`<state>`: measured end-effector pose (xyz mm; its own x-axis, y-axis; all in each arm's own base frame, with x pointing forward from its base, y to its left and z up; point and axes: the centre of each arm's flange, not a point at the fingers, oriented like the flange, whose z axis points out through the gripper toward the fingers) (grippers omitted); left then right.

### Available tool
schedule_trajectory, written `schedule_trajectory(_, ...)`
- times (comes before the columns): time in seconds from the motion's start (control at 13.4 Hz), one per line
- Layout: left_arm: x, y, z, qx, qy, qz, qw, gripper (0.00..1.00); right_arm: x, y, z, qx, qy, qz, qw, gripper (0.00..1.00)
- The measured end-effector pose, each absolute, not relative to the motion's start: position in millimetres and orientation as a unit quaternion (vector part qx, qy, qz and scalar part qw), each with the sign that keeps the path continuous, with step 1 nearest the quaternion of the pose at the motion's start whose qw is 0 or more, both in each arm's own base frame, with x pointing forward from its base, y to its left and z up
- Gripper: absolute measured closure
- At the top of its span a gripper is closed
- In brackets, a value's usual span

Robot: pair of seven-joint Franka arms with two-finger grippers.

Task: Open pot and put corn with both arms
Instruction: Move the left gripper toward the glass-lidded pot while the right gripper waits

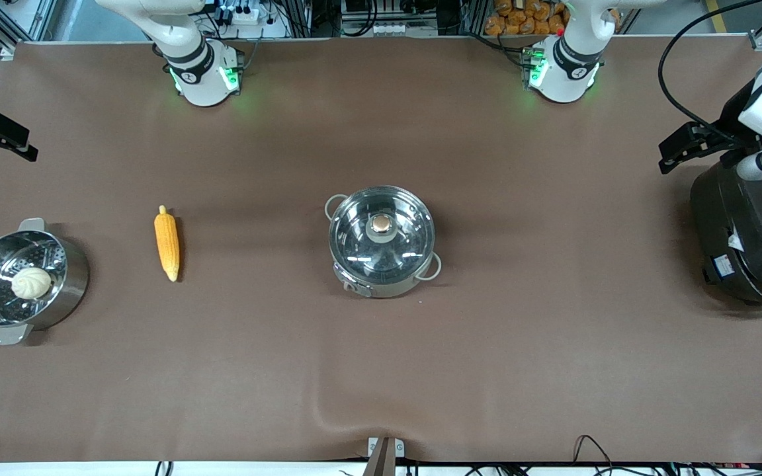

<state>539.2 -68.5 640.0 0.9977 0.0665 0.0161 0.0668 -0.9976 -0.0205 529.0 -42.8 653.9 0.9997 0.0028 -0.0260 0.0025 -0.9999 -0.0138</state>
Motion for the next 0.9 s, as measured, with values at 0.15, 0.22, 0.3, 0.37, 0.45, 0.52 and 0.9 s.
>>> schedule_trajectory(0.15, 539, -71, 640, -0.999, -0.031, -0.008, 0.011, 0.00, 529, -43, 654, -1.000, -0.001, 0.013, 0.007, 0.00)
schedule_trajectory(0.22, 539, -71, 640, -0.999, -0.031, -0.007, 0.011, 0.00, 529, -43, 654, -1.000, -0.001, 0.013, 0.007, 0.00)
schedule_trajectory(0.3, 539, -71, 639, -0.999, -0.031, -0.006, 0.011, 0.00, 529, -43, 654, -1.000, -0.001, 0.013, 0.008, 0.00)
schedule_trajectory(0.37, 540, -71, 638, -0.999, -0.031, -0.005, 0.011, 0.00, 529, -43, 654, -1.000, -0.001, 0.013, 0.008, 0.00)
schedule_trajectory(0.45, 540, -71, 637, -0.999, -0.031, -0.004, 0.011, 0.00, 529, -43, 654, -1.000, -0.001, 0.013, 0.008, 0.00)
schedule_trajectory(0.52, 542, -72, 634, -0.999, -0.030, -0.002, 0.011, 0.00, 529, -43, 654, -1.000, -0.001, 0.013, 0.008, 0.00)
schedule_trajectory(0.9, 543, -153, 602, -0.999, 0.035, 0.026, 0.004, 0.00, 529, -42, 654, -1.000, -0.001, 0.013, 0.008, 0.00)
